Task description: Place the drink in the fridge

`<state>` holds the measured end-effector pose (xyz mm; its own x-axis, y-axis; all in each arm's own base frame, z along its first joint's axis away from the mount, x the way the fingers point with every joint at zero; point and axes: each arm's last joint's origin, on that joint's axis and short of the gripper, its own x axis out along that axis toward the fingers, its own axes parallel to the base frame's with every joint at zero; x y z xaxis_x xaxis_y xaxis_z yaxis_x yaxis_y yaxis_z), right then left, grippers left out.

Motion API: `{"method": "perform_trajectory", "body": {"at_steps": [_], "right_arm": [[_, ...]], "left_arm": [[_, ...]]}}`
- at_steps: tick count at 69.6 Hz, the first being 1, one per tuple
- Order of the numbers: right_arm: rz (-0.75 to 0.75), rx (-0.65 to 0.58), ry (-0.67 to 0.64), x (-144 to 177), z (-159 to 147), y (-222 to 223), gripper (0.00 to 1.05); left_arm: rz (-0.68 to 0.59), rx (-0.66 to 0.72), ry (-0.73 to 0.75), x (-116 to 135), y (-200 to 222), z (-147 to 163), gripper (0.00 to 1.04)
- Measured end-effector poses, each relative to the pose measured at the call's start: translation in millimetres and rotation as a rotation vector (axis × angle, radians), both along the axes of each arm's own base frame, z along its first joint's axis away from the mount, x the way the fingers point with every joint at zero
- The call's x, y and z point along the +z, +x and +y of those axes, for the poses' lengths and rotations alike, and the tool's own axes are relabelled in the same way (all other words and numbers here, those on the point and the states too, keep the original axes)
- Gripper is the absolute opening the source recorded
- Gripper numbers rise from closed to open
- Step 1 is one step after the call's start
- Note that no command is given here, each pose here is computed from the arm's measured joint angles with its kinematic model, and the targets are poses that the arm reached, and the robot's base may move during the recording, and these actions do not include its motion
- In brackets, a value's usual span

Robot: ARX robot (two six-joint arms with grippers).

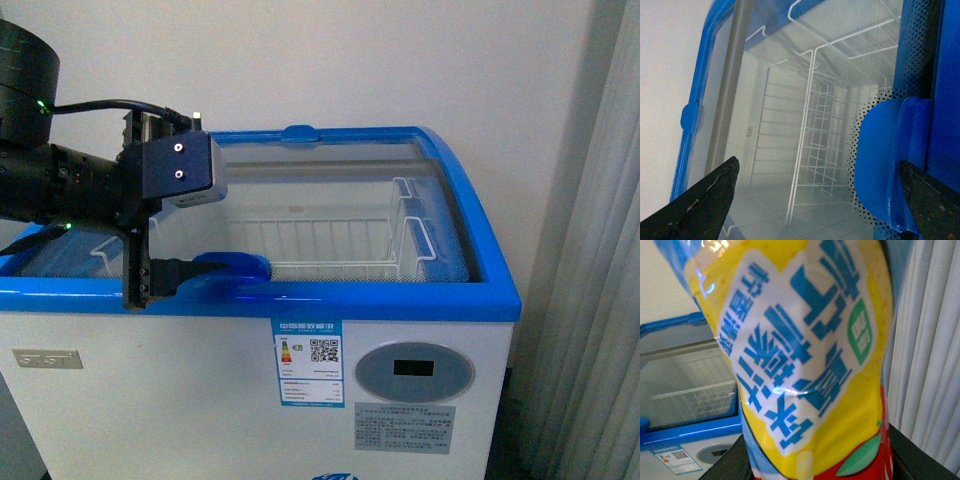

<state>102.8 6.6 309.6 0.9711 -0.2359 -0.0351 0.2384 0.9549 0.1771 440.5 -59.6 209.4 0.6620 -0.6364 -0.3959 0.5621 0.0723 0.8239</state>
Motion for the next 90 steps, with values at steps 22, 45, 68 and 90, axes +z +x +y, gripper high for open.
{"method": "perform_trajectory", "body": {"at_steps": [22,45,68,90], "right_arm": [[0.000,0.000,0.000,0,0,0,0.43],[0.000,0.000,0.000,0,0,0,0.43],[0.000,0.000,0.000,0,0,0,0.43],[0.000,0.000,0.000,0,0,0,0.43]], "left_arm": [[-0.049,0.019,-0.024,2,35,-4,0.97],[-0.224,0.208,-0.011,16,100,-7,0.97],[-0.357,0.528,-0.177,26,126,-23,0.97],[0.014,0.840,-0.649,56,29,4,0.97]]}}
